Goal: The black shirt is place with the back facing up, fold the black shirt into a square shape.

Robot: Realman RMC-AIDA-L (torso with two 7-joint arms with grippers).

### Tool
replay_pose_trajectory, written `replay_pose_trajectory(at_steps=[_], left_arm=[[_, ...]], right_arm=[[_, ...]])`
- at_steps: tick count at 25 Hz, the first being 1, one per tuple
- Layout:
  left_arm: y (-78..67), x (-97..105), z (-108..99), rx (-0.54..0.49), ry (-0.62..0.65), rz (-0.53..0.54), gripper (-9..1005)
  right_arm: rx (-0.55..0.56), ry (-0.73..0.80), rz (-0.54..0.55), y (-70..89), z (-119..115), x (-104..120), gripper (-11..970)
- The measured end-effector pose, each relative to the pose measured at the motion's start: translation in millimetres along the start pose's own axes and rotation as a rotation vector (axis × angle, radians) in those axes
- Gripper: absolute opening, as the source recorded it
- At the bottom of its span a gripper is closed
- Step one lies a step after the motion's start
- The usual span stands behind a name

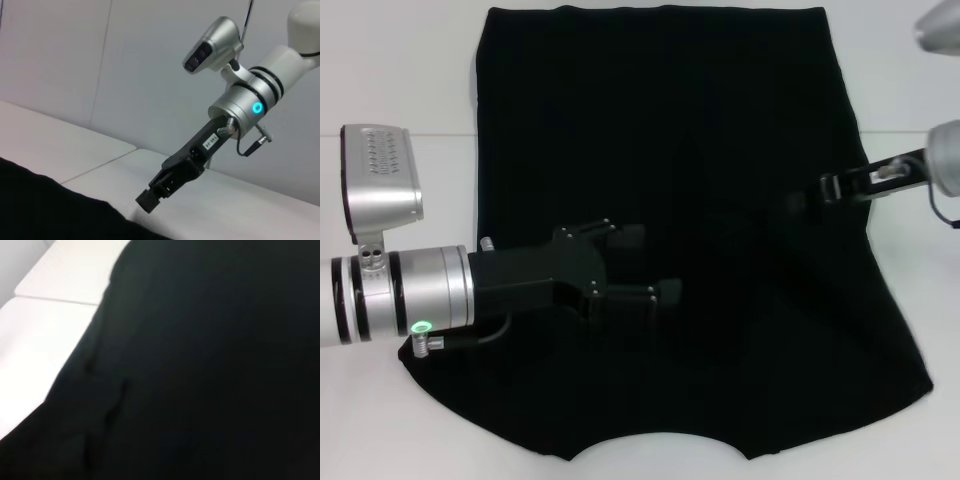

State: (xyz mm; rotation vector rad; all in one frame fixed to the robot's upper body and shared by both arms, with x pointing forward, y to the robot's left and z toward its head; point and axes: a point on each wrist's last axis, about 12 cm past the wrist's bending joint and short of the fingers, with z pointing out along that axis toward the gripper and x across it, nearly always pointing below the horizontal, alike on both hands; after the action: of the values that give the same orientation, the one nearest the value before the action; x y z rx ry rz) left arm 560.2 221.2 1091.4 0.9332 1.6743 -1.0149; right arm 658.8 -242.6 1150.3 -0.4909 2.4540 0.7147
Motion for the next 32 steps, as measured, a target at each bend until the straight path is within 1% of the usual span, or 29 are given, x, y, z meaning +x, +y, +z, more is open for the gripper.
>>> replay_pose_trajectory(at_steps=[1,5,9,10,12,16,20,21,23,25,28,32], left_arm=[[0.6,0.1,-0.3,-0.005,0.001,-0.001,951],[2.5,0.4,-2.5,-0.023,-0.007,-0.006,951],[5.5,-0.1,-8.1,-0.049,-0.021,-0.019,951],[7.1,-0.8,-10.7,-0.059,-0.026,-0.03,951],[11.1,-1.8,-18.5,-0.084,-0.031,-0.082,951],[18.6,1.2,-43.7,-0.149,-0.025,-0.242,951],[21.4,11.9,-78.2,-0.267,-0.015,-0.372,950],[21.3,16.4,-90.4,-0.309,-0.01,-0.401,950],[19.9,23.5,-107.6,-0.365,0.008,-0.439,950],[17.6,30.7,-120.0,-0.404,0.031,-0.473,950],[13.4,40.5,-133.3,-0.441,0.054,-0.535,950],[11.0,49.1,-142.0,-0.472,0.083,-0.62,949]], right_arm=[[-0.004,0.003,-0.012,3.6,2.2,-1.6,10],[-0.011,-0.004,-0.016,6.7,3.6,-4.1,181],[-0.019,-0.037,0.0,2.5,0.0,-3.1,333],[-0.027,-0.052,0.005,0.8,-1.2,-1.6,355],[-0.057,-0.091,0.004,-1.2,-3.3,2.1,398],[-0.138,-0.198,-0.023,-3.1,-5.0,14.6,486],[-0.176,-0.276,-0.072,-1.6,-1.9,25.1,573],[-0.181,-0.28,-0.076,-1.1,-1.0,26.8,609],[-0.184,-0.284,-0.078,-0.6,1.1,28.2,681],[-0.185,-0.284,-0.077,0.3,2.5,27.4,753],[-0.183,-0.287,-0.08,1.6,3.5,24.5,757],[-0.188,-0.287,-0.09,5.1,4.4,18.9,761]])
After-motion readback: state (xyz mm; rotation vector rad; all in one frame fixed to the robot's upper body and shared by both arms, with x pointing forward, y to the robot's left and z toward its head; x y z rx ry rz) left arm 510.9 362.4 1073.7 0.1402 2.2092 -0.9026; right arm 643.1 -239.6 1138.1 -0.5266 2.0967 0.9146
